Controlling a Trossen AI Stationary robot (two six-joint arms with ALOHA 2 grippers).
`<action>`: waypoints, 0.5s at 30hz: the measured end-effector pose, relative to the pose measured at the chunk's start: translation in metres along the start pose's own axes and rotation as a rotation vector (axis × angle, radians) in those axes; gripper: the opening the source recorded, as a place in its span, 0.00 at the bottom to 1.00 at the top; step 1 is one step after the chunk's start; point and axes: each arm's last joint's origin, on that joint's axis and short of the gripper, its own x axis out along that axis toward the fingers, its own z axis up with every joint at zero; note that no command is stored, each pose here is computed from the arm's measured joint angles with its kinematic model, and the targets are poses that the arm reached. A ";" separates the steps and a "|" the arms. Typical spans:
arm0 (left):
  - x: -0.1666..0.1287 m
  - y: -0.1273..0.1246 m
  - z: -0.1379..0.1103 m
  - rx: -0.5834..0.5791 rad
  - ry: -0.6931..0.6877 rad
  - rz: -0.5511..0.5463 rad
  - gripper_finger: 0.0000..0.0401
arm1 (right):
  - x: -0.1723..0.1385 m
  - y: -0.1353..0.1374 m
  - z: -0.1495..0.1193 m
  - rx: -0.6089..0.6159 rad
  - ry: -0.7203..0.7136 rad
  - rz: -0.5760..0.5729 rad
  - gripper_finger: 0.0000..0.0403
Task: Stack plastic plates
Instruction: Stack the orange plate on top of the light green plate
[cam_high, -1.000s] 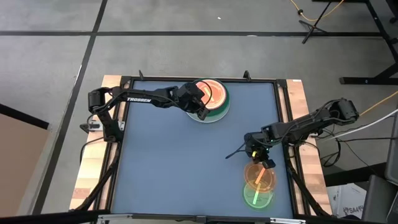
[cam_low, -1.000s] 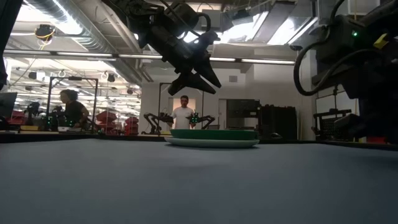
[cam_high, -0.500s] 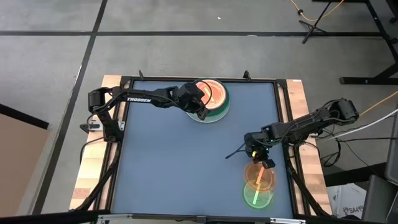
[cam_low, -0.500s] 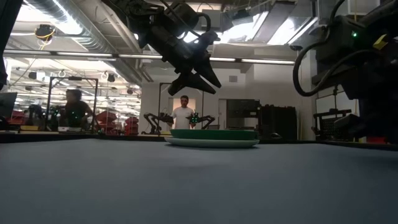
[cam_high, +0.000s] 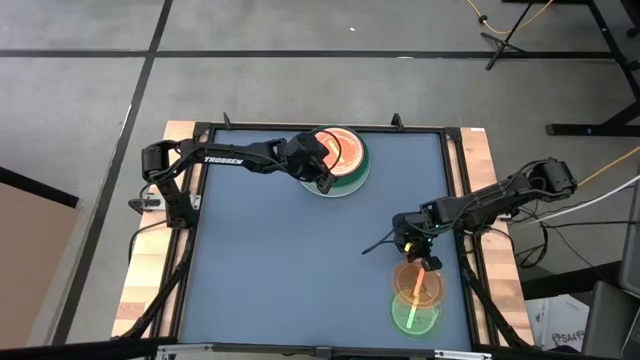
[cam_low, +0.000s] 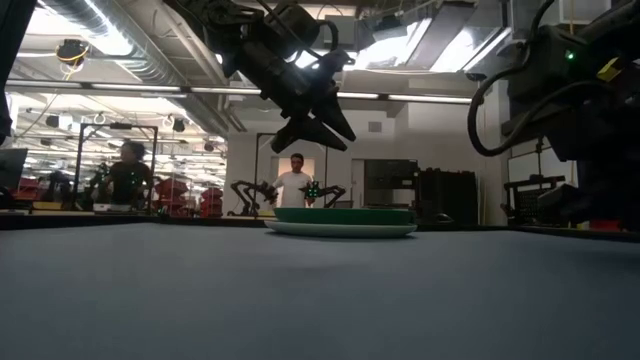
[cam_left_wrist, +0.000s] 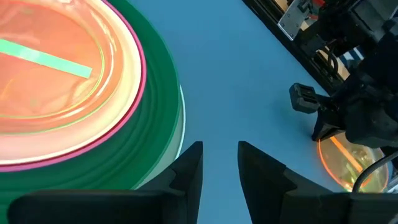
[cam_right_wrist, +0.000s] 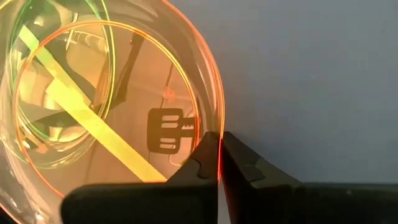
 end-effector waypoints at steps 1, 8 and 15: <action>0.000 0.000 0.000 0.008 0.000 0.000 0.23 | 0.000 0.000 0.000 0.008 0.000 0.000 0.01; -0.002 -0.001 0.002 0.041 -0.012 -0.009 0.23 | -0.008 0.004 0.016 -0.013 -0.043 -0.002 0.00; -0.016 -0.007 0.007 0.096 -0.041 -0.030 0.23 | -0.020 0.008 0.036 -0.043 -0.108 -0.041 0.00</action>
